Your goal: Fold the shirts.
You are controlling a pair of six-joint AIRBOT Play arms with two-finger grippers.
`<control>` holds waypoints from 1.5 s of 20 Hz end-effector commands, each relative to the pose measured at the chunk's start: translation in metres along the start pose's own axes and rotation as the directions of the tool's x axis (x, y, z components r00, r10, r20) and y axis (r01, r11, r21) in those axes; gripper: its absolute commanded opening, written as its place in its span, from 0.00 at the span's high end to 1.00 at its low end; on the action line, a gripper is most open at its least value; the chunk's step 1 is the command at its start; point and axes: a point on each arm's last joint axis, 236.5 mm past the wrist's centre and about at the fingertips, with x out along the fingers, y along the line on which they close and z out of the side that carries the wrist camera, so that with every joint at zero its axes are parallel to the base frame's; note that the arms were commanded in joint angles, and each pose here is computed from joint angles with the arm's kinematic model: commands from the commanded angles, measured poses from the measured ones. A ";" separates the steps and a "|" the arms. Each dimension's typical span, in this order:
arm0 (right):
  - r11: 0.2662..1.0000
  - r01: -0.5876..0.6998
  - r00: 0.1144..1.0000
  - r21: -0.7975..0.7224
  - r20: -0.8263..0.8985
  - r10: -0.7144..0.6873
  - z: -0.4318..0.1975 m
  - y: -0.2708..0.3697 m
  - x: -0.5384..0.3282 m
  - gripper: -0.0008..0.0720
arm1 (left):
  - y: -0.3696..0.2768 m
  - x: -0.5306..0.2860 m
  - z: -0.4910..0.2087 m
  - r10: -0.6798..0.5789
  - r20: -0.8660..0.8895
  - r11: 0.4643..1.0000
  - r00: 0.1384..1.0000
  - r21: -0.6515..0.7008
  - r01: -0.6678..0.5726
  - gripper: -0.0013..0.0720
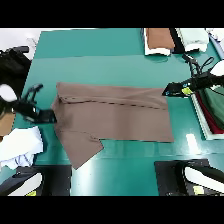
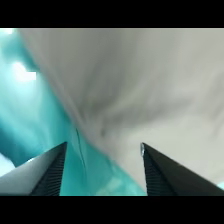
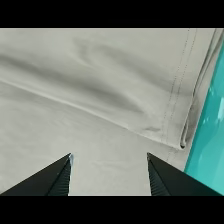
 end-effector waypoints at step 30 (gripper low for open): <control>0.835 -0.059 0.925 0.547 -0.284 0.251 -0.219 -0.051 0.055 0.29 | -0.084 0.031 -0.028 -0.251 0.063 0.967 0.966 -0.016 0.252 0.95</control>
